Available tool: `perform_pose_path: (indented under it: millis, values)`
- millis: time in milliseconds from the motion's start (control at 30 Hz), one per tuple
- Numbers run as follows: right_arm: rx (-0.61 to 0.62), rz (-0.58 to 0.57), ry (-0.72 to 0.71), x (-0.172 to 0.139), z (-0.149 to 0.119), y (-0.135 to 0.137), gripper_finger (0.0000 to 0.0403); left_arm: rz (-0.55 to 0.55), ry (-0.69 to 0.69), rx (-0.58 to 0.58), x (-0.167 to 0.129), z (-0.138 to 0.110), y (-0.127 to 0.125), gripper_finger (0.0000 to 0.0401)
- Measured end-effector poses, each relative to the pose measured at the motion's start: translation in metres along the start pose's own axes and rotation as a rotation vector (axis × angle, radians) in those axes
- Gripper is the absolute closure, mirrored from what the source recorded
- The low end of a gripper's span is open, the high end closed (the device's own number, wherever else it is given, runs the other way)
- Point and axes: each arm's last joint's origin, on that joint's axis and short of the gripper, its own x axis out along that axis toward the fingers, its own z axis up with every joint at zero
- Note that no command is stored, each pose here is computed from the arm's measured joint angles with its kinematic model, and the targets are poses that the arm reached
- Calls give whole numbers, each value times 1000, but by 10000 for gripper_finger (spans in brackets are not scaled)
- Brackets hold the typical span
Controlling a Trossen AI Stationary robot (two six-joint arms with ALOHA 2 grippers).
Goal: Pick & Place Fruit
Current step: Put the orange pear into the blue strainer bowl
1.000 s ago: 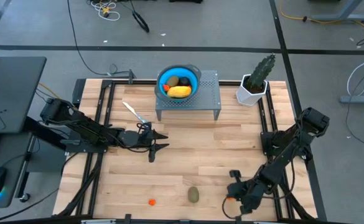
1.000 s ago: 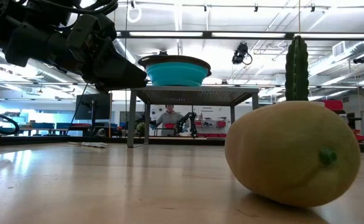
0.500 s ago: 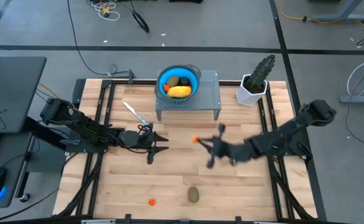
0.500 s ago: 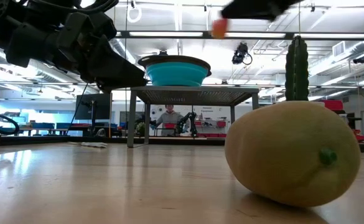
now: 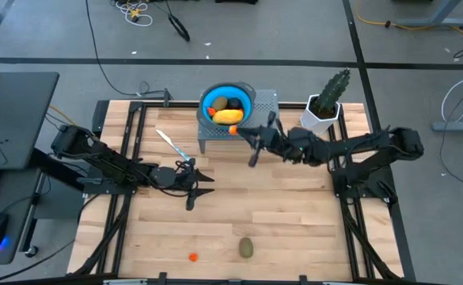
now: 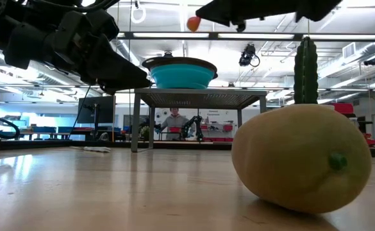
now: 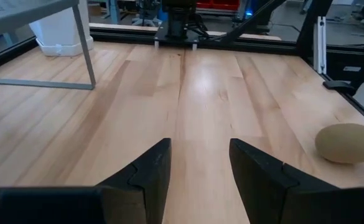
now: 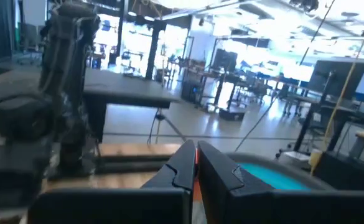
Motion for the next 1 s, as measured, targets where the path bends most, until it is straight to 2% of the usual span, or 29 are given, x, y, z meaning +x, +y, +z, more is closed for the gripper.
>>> perform_pose_path:
  millis: [200,433,667,800,1000]
  values:
    - [-45,-21,3,29,3,-17,384,46,-7,8,0,0,1,230]
    - [-73,-80,26,49,-2,-36,384,49,-8,0,0,0,1,230]
    - [0,-105,-9,78,-15,-53,385,49,-8,-11,0,0,1,230]
    - [-41,-136,11,86,-21,-57,384,40,-6,-28,0,0,0,230]
    - [-19,-180,46,89,-27,-71,384,31,-6,-22,-1,0,-3,230]
